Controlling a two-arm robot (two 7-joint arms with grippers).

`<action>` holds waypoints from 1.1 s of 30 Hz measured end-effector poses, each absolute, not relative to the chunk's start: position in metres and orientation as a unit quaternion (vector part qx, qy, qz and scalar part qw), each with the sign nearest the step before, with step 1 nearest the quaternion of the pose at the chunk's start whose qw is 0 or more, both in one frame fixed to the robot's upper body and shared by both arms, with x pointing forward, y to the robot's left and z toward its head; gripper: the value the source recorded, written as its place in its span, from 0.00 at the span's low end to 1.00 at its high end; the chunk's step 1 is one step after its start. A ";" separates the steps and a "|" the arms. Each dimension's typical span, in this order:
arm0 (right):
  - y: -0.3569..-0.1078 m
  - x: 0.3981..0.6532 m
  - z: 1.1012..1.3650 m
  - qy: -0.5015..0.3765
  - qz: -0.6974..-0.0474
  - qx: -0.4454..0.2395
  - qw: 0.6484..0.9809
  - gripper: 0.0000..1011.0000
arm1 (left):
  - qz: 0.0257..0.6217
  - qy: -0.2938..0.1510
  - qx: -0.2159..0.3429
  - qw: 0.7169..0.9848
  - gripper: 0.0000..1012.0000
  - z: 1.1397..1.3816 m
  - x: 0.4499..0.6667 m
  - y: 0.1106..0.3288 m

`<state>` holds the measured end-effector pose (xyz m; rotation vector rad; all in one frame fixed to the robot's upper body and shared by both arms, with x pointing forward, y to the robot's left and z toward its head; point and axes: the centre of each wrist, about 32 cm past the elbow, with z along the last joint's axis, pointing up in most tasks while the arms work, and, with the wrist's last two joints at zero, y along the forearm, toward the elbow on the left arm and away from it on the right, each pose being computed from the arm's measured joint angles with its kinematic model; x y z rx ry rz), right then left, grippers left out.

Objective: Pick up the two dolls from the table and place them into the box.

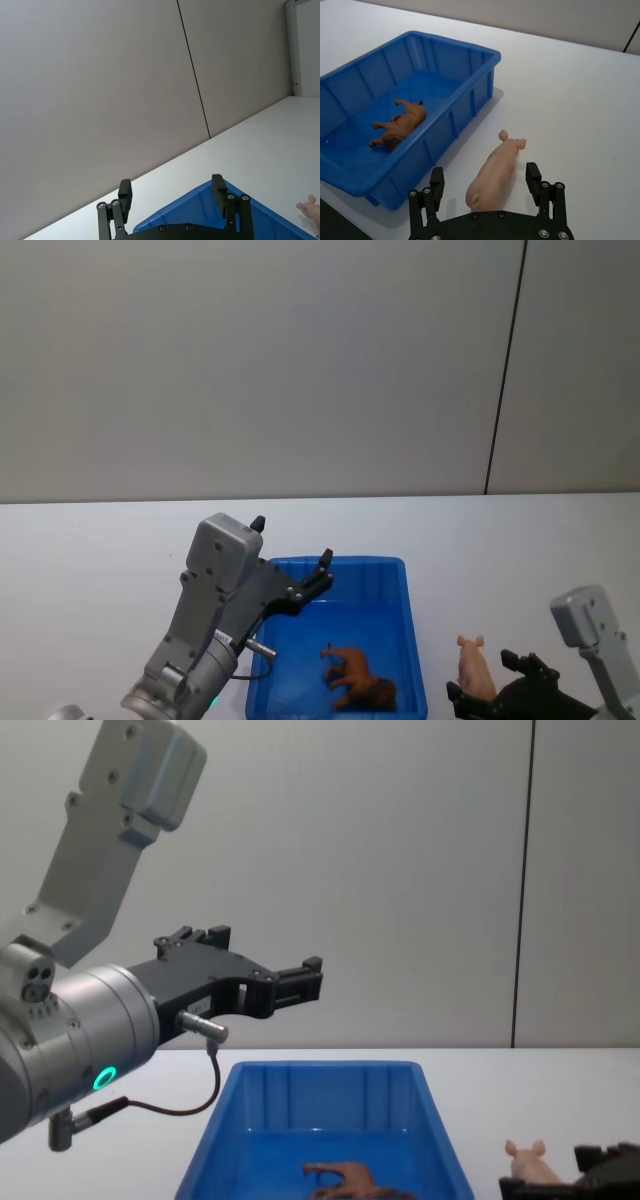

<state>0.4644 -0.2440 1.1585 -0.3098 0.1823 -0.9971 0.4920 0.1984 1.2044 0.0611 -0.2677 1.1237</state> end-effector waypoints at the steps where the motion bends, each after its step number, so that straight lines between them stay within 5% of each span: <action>1: -0.244 0.465 1.158 0.090 -0.476 -0.149 0.862 0.99 | 0.531 -0.126 0.029 0.837 0.99 1.204 0.492 0.198; 13: -0.243 0.470 1.145 0.130 -0.478 -0.159 0.854 0.93 | 0.531 -0.126 0.029 0.837 0.99 1.204 0.492 0.198; 33: -0.239 0.472 1.144 0.115 -0.493 -0.149 0.849 0.37 | 0.531 -0.126 0.029 0.837 0.99 1.204 0.492 0.198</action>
